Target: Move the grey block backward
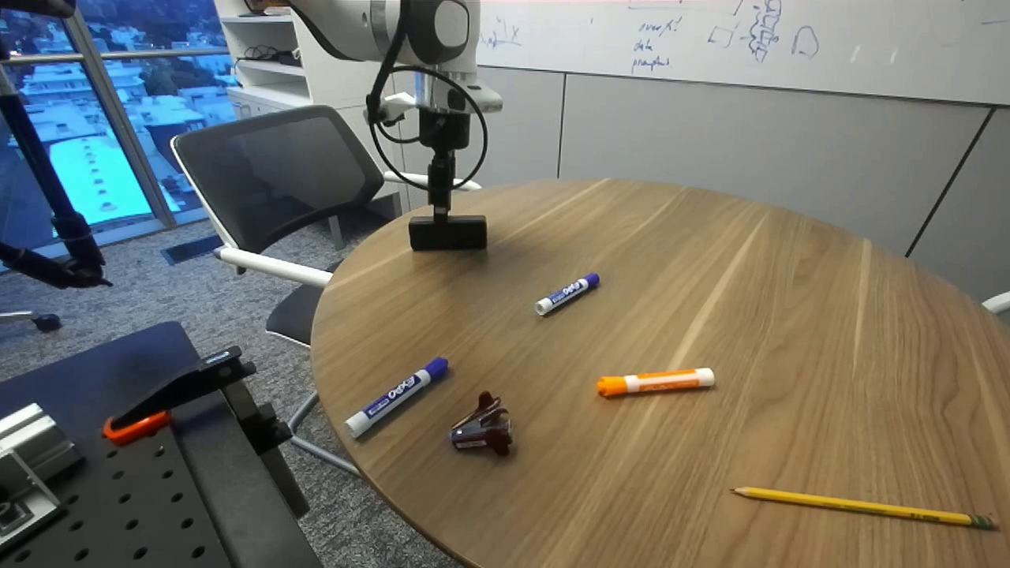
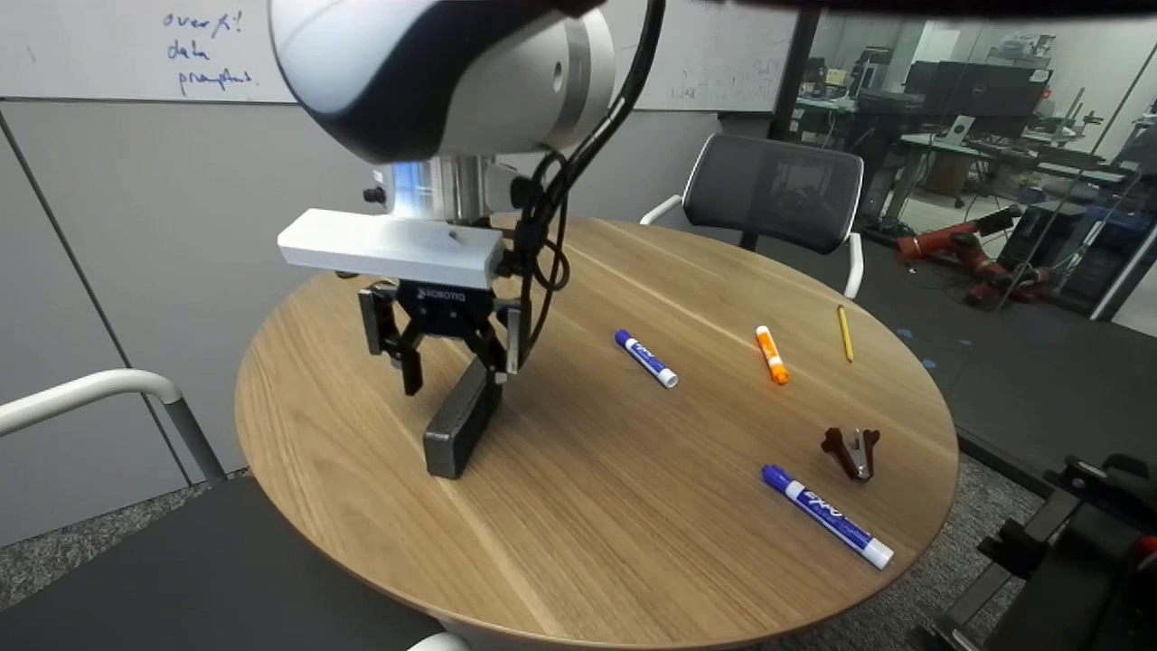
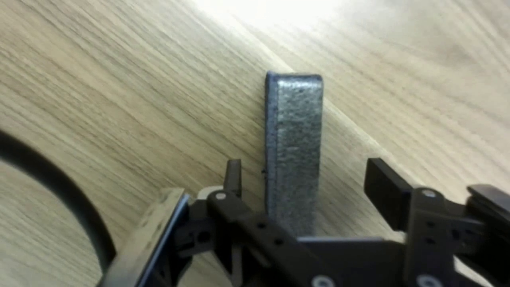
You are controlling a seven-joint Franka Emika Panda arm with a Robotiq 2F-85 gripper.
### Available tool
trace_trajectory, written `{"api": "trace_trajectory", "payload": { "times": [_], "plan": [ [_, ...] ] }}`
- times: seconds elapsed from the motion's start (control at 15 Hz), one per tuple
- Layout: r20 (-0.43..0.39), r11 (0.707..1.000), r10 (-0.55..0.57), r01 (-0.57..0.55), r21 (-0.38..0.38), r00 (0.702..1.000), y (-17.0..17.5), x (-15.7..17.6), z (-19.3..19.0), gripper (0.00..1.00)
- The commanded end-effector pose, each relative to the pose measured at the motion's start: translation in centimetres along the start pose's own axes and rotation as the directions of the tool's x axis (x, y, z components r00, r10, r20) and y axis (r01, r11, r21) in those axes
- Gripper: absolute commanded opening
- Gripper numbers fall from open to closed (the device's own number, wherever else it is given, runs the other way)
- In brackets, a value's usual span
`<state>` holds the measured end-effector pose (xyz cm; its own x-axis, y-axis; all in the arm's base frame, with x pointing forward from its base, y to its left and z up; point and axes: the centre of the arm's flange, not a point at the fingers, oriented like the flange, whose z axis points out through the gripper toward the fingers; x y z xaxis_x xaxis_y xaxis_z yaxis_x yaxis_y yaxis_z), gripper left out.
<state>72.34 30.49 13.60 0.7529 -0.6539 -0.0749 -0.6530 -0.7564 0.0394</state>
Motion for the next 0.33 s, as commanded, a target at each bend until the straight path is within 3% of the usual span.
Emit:
{"api": "trace_trajectory", "payload": {
  "times": [0.0,0.07,0.13,0.27],
  "plan": [
    [0.029,0.994,-0.11,0.11,-0.021,0.994,-0.6,-3.6,-6.5,1.0],
    [0.007,0.999,-0.049,0.049,0.001,0.999,-1.0,-1.6,-2.9,0.94],
    [0.012,0.997,-0.071,0.071,-0.001,0.997,-1.3,-2.5,-4.5,1.0],
    [0.013,0.996,-0.089,0.089,-0.003,0.996,-1.6,-3.4,-6.3,1.0]
  ]
}}
